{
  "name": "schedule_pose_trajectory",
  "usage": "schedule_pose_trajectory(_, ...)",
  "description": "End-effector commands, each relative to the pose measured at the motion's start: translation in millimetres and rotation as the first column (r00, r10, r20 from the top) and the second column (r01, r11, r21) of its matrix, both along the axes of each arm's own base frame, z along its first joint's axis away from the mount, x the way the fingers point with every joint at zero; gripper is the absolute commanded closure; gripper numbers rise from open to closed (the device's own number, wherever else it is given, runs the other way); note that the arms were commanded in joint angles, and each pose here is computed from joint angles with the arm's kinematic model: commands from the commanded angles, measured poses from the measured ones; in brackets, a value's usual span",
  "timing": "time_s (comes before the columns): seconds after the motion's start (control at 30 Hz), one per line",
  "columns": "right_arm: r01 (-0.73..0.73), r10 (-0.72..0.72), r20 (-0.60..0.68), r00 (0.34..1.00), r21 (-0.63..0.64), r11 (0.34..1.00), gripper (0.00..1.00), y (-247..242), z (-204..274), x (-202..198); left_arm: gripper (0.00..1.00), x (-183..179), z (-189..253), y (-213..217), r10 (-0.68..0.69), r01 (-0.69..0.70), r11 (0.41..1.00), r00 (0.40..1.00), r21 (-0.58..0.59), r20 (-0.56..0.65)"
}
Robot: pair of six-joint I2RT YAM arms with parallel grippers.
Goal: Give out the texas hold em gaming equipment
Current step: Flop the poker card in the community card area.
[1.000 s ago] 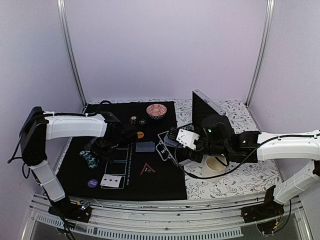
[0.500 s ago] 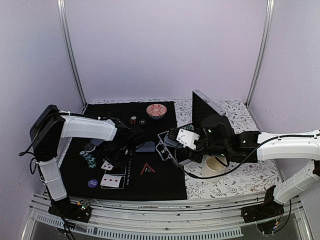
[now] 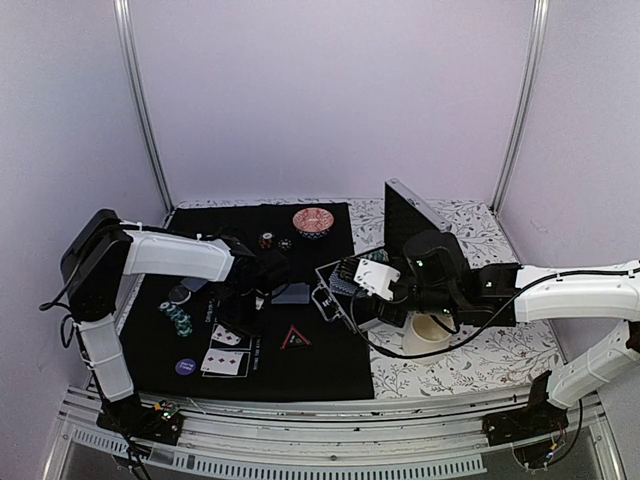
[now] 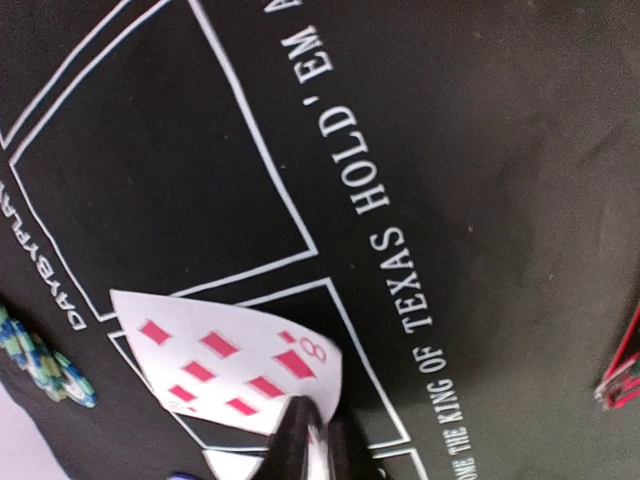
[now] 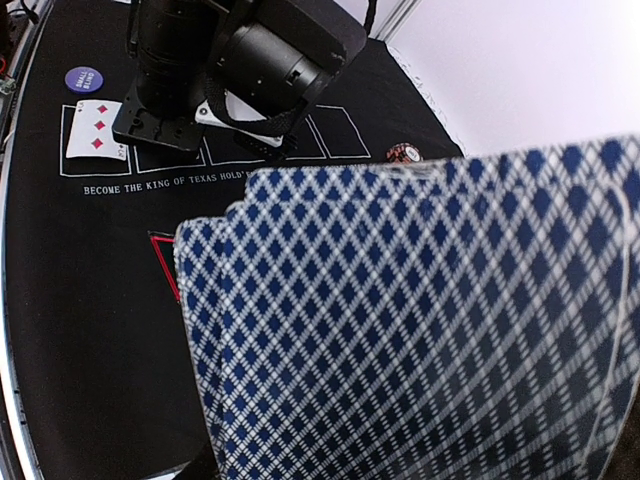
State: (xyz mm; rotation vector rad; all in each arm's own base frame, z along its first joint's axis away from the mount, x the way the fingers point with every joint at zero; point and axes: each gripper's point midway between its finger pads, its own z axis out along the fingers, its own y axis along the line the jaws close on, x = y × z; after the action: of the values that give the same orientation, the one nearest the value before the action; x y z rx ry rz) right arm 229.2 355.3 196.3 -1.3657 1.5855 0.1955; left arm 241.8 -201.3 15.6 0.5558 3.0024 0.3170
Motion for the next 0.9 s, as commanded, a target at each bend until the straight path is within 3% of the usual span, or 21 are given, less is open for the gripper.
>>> schedule_pose_trajectory(0.0,0.013,-0.013,0.001,1.000,0.034,0.999,0.58,-5.8,10.1,-1.0,0.82,1.0,-4.7,-8.4,-0.002,0.000,0.998,1.000,-0.055,-0.028)
schedule_pose_trajectory(0.1,0.013,-0.013,0.004,1.000,0.035,0.999,0.58,-5.4,10.5,-0.7,0.66,-0.2,-0.4,-14.2,-0.011,0.008,0.996,0.999,-0.091,-0.033)
schedule_pose_trajectory(0.4,0.011,-0.012,0.006,1.000,0.032,0.999,0.58,-4.3,10.5,0.0,0.60,16.5,51.6,-53.2,-0.071,0.079,0.926,0.997,-0.369,0.034)
schedule_pose_trajectory(0.57,0.011,-0.011,0.007,1.000,0.034,0.999,0.58,-5.2,11.8,-0.5,0.66,55.5,65.7,-8.3,0.054,-0.009,0.933,0.992,-0.359,0.114)
schedule_pose_trajectory(0.67,0.012,-0.012,0.005,1.000,0.035,0.999,0.58,-5.0,11.6,-0.5,0.75,72.0,57.3,14.3,0.111,-0.062,0.945,0.985,-0.322,0.135)
schedule_pose_trajectory(0.77,0.014,-0.014,0.004,1.000,0.038,0.999,0.58,-4.7,12.8,-0.2,0.86,75.7,41.3,15.6,0.103,-0.063,0.949,0.988,-0.308,0.117)
schedule_pose_trajectory(0.87,0.012,-0.012,0.004,1.000,0.034,0.999,0.58,-4.9,12.0,-0.6,0.88,77.3,25.2,16.9,0.098,-0.064,0.955,0.990,-0.291,0.104)
